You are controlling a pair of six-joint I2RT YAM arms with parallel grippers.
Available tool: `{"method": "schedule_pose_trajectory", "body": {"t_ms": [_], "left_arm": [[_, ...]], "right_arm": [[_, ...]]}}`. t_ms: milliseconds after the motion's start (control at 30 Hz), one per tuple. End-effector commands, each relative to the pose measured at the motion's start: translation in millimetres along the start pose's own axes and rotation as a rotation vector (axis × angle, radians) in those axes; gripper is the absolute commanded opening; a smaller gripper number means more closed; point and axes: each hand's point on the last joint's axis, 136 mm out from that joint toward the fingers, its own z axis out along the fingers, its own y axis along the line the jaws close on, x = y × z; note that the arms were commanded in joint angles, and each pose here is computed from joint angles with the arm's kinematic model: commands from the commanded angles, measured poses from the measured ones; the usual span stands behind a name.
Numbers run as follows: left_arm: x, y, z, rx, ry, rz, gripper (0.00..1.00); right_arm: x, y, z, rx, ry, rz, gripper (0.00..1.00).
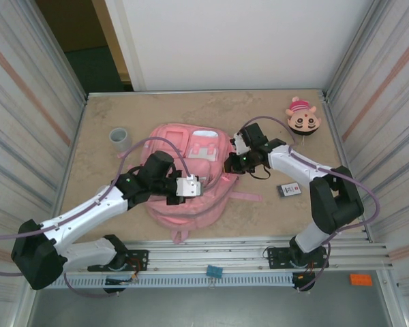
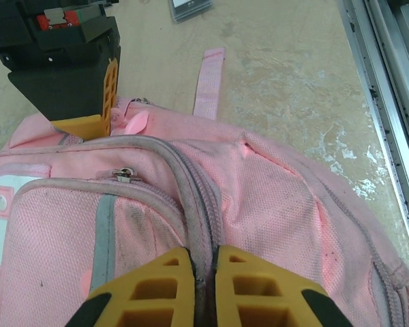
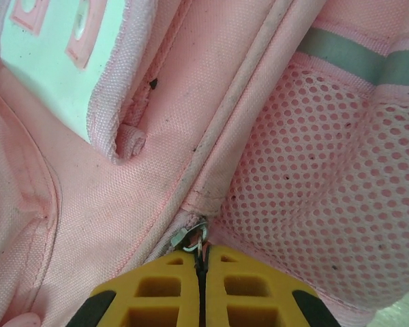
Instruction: Pack the student bag
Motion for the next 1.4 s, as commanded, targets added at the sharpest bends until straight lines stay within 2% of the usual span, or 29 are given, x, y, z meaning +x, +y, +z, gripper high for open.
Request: {"method": "schedule_pose_trajectory", "body": {"t_ms": [0,33,67,167,300,400,600,700,833,900,967,1100,1133,1267,1367], "left_arm": [[-28.8,-25.2,-21.9,0.083,-0.129,0.000,0.33],[-28.9,-20.1,-24.7,0.053,-0.123,-0.019,0.43],[-29.1,-15.6,-27.8,0.024,-0.118,-0.035,0.49],[-22.4,-5.9,-36.8,-0.053,-0.098,-0.065,0.52],[5.2,2.0,-40.9,-0.113,-0.061,-0.122,0.53],[20.8,6.8,-43.8,-0.130,-0.029,-0.131,0.55],[49.2,1.5,-31.2,-0.055,0.107,-0.088,0.60],[55.8,1.0,-24.2,-0.032,0.133,-0.072,0.59],[62.8,4.0,-16.7,-0.025,0.160,-0.068,0.60],[77.7,11.9,-12.1,-0.063,0.227,-0.074,0.59],[88.0,18.5,-10.2,-0.088,0.273,-0.086,0.54],[72.7,27.3,-14.4,-0.098,0.199,-0.166,0.16],[66.9,30.0,-16.7,-0.111,0.167,-0.189,0.12],[51.6,42.7,-30.0,-0.199,0.017,-0.318,0.04],[40.2,48.6,-39.9,-0.241,-0.119,-0.405,0.02]], "right_arm": [[-52.2,-8.3,-16.3,0.047,-0.197,-0.057,0.09],[-48.4,-3.7,-20.2,0.038,-0.200,-0.072,0.23],[-45.6,-1.0,-25.0,0.035,-0.212,-0.086,0.30],[-34.1,5.4,-44.5,0.027,-0.281,-0.101,0.38],[-14.4,24.9,-56.6,-0.026,-0.359,-0.118,0.40],[-0.5,33.6,-60.4,0.002,-0.377,-0.165,0.41],[11.7,43.6,-59.8,-0.012,-0.396,-0.201,0.41],[14.1,47.2,-59.3,-0.018,-0.392,-0.215,0.41],[17.0,50.3,-59.2,-0.027,-0.387,-0.234,0.41],[18.1,52.5,-60.2,-0.035,-0.387,-0.245,0.42],[19.2,53.0,-61.2,-0.038,-0.388,-0.250,0.42],[19.8,54.1,-66.2,-0.040,-0.400,-0.266,0.42],[19.5,54.8,-68.9,-0.039,-0.408,-0.268,0.42],[7.2,75.5,-103.1,-0.101,-0.537,-0.290,0.45],[1.3,86.9,-120.9,-0.146,-0.588,-0.310,0.51]]}}
